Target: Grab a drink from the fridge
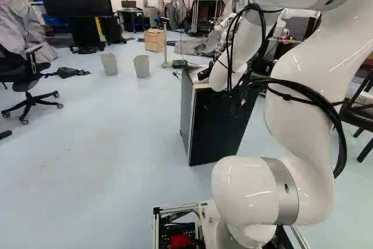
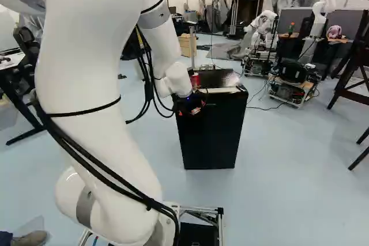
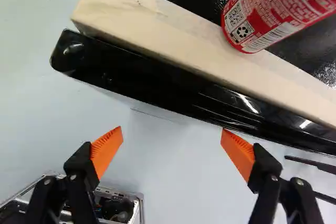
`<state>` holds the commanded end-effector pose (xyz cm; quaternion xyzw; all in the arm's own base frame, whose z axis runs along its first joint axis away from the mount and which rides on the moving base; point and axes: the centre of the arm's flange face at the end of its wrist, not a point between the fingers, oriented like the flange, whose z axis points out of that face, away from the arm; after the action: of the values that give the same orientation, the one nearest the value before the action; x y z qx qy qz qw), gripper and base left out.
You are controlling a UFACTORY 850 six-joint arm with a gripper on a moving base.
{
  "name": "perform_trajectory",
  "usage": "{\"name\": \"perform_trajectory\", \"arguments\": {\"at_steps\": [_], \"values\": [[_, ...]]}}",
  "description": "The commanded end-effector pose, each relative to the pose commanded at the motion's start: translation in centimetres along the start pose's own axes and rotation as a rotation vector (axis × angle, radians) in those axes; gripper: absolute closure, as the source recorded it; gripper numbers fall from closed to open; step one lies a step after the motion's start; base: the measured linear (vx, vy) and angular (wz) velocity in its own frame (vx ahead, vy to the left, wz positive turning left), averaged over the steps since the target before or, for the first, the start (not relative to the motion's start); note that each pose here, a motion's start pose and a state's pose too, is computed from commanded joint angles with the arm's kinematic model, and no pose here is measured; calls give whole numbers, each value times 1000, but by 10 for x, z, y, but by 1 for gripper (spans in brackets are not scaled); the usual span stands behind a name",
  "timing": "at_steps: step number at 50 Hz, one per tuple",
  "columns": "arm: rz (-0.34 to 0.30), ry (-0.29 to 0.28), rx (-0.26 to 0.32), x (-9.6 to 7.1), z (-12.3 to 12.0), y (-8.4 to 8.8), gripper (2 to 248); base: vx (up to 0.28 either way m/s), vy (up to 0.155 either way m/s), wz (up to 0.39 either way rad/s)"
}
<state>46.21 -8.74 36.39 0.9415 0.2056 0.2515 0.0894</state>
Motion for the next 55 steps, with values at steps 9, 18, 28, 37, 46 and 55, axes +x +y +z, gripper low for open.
{"name": "perform_trajectory", "arguments": {"at_steps": [9,18,28,37,46,55], "values": [[2,0,1,-3,-2,-2,3,0,0,0],[17,15,2,-8,-6,-4,3,0,0,0],[52,51,2,-12,-12,-8,3,0,0,0],[88,89,1,-16,-18,-12,3,0,0,0],[124,128,-3,-21,-24,-15,3,0,0,0],[161,167,-8,-26,-31,-19,3,0,0,0]]}}
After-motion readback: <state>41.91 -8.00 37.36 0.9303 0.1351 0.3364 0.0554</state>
